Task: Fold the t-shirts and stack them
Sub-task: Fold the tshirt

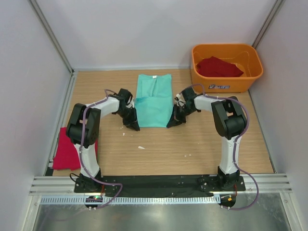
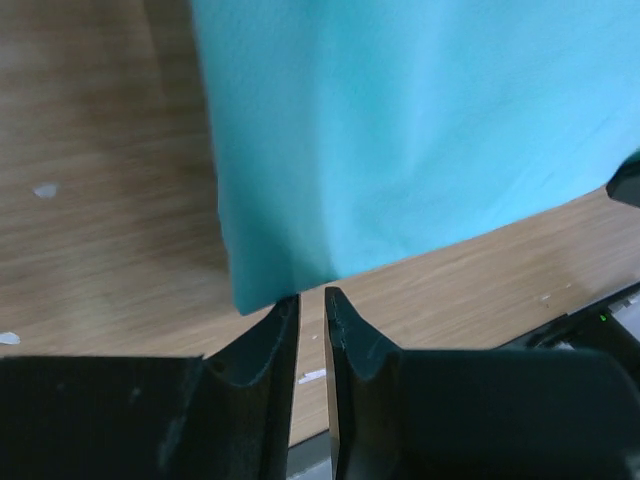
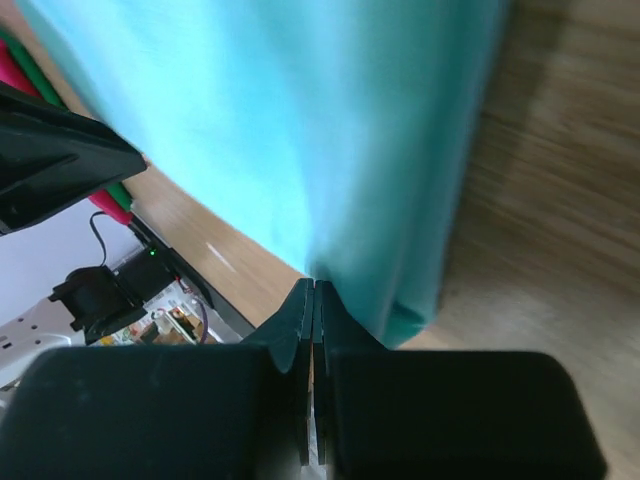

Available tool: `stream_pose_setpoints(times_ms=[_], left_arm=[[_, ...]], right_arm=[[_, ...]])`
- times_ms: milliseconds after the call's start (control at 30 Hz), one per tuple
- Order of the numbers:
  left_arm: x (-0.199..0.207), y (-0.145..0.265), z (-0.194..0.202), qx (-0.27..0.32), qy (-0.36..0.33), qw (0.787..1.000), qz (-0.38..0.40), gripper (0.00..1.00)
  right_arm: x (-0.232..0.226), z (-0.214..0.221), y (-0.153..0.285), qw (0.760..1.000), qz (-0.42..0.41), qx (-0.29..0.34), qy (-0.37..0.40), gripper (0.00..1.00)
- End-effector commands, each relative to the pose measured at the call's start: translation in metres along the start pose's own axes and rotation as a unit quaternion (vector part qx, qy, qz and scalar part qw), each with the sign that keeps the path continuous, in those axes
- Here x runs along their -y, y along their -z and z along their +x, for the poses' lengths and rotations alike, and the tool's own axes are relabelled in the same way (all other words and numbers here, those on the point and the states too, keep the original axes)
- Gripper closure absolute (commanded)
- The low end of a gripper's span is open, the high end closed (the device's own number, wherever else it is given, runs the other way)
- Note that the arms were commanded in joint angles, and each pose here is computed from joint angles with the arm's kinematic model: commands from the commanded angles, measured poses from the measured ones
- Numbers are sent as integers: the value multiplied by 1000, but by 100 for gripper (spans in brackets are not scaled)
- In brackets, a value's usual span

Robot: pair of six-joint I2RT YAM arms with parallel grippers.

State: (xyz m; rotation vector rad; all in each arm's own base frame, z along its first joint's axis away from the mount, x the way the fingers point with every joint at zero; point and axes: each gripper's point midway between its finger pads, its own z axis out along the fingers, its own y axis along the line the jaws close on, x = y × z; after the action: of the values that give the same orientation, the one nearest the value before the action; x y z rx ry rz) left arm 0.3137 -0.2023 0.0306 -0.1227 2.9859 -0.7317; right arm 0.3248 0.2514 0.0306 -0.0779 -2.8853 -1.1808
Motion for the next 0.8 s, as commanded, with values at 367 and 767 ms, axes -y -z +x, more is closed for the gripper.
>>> stream_pose_setpoints(times_ms=[367,767], left_arm=[[26,53,19,47,-40,997,52,70],[36,-1,-107,87,-29,992,87,76]], right_arm=[[-8,19,54,997,29,71,32,95],[-52,-94,26,993,-38,114,19,87]])
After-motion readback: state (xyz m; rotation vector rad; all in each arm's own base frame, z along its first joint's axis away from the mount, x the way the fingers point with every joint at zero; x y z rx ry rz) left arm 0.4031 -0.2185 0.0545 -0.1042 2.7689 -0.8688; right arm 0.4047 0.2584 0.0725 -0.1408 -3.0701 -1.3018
